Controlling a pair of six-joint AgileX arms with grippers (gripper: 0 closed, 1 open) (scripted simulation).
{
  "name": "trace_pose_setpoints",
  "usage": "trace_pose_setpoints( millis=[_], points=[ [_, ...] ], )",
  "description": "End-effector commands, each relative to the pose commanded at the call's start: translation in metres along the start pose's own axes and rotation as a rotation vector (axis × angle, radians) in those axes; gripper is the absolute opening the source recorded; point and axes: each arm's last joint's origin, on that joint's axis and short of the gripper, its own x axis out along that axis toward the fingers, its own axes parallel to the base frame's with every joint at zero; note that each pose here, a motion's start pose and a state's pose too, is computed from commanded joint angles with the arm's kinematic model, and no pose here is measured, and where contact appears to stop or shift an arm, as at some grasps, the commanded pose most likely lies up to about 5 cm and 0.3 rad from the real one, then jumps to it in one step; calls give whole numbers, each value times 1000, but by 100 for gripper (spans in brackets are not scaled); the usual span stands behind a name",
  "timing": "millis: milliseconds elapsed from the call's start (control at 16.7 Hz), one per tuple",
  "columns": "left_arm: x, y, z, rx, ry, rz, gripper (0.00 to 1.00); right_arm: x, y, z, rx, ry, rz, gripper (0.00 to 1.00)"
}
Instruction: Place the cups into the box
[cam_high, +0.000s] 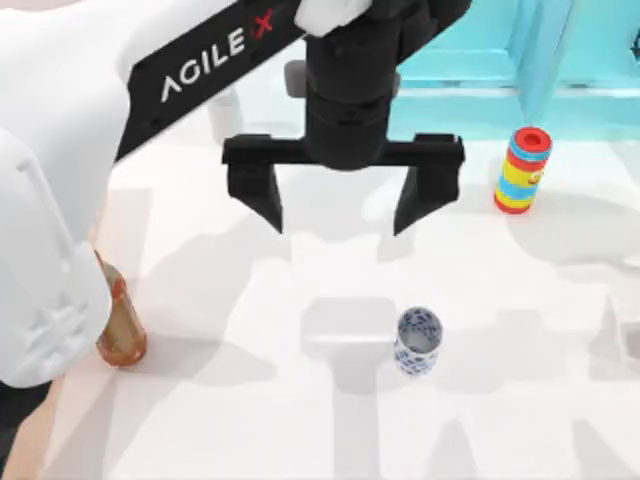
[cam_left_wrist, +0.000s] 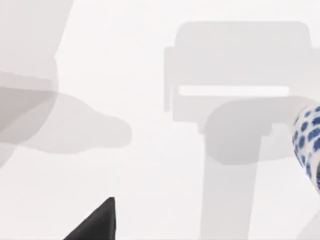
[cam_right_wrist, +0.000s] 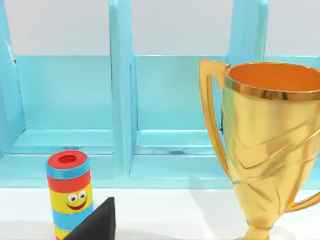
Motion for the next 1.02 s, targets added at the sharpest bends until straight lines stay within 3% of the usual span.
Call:
trace_pose_setpoints(
  millis=[120,300,720,1020],
  points=[
    [12,-48,-21,-1,-12,-11,100,0,0,0,0,0,0,100],
    [22,-84,-42,-2,-24,-27,100,0,0,0,0,0,0,100],
    [26,-87,-42,-3,-25,-29,100,0,0,0,0,0,0,100],
    [75,-91,-38,-2,-24,-28,100,0,0,0,0,0,0,100]
  ],
)
